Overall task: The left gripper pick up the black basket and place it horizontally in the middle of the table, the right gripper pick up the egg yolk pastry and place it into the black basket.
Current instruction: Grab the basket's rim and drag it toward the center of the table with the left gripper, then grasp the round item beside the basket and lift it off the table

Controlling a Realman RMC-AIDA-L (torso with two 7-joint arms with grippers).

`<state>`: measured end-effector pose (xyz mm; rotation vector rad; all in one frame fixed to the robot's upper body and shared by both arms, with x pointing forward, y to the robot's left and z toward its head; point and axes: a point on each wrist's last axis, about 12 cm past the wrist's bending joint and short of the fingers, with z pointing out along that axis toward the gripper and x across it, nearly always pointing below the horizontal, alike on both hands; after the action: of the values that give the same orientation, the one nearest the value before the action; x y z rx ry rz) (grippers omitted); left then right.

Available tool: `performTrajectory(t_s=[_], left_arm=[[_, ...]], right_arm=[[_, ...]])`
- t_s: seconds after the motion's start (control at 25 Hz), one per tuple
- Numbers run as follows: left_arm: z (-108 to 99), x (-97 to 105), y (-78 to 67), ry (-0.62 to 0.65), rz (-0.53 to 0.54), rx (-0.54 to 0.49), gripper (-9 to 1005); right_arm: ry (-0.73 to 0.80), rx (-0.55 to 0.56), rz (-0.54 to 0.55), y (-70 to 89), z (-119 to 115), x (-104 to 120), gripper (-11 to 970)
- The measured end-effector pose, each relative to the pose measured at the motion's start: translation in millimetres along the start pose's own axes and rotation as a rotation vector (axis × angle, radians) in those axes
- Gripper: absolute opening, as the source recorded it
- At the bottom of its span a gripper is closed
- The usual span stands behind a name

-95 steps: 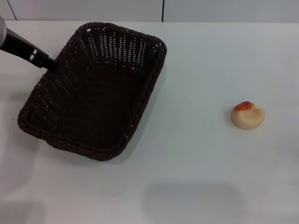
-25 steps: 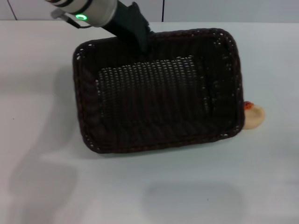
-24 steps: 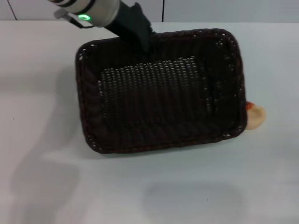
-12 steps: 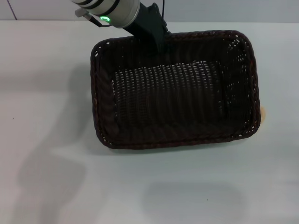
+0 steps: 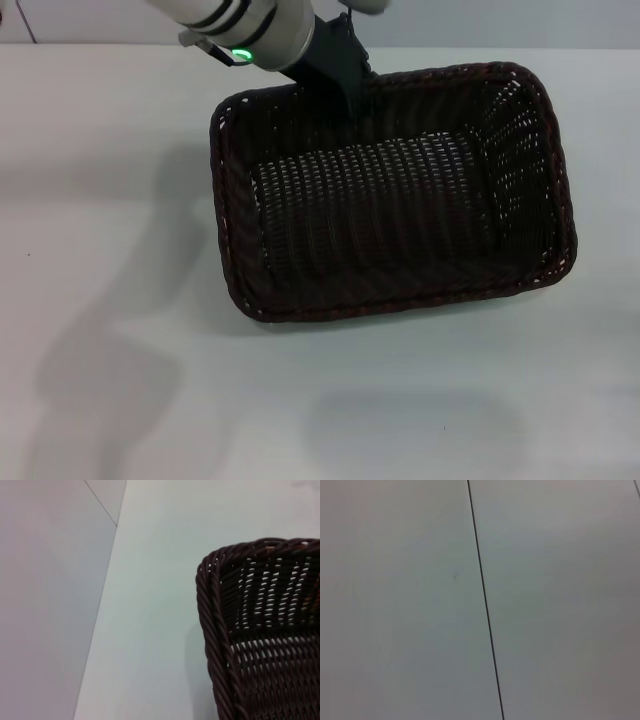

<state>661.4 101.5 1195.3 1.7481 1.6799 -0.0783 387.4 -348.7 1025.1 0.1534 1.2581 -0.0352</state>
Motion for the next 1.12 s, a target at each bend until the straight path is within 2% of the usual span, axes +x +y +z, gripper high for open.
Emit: performTrajectory(t_s=[0.28, 0.56, 0.72, 0.92, 1.08, 1.12], left_arm=[[0.3, 0.2, 4.8, -0.020, -0.044, -0.043, 235], [1.0, -0.1, 5.3, -0.024, -0.051, -0.055, 378], [-2.1, 1.4, 6.2, -0.037, -0.046, -0.097, 460], [-22.3, 6.0, 7.5, -0.137, -0.049, -0.324, 694], [-47.7, 15.3, 9.4, -0.262, -0.119, -0.583, 759], [-56.1, 20.7, 7.6, -0.294, -0.144, -0.680, 775]], right_arm=[[0.000, -0.004, 0.001, 0.8, 0.8, 0.3, 739], [0.001, -0.005, 0.000, 0.2, 0.6, 0.1, 739], [0.001, -0.006, 0.000, 0.4, 0.8, 0.2, 739], [0.002, -0.005, -0.002, 0.1, 0.1, 0.1, 738], [-0.004, -0.008, -0.001, 0.7, 1.4, -0.3, 739], [-0.006, -0.009, -0.001, 1.0, 2.0, -0.3, 739]])
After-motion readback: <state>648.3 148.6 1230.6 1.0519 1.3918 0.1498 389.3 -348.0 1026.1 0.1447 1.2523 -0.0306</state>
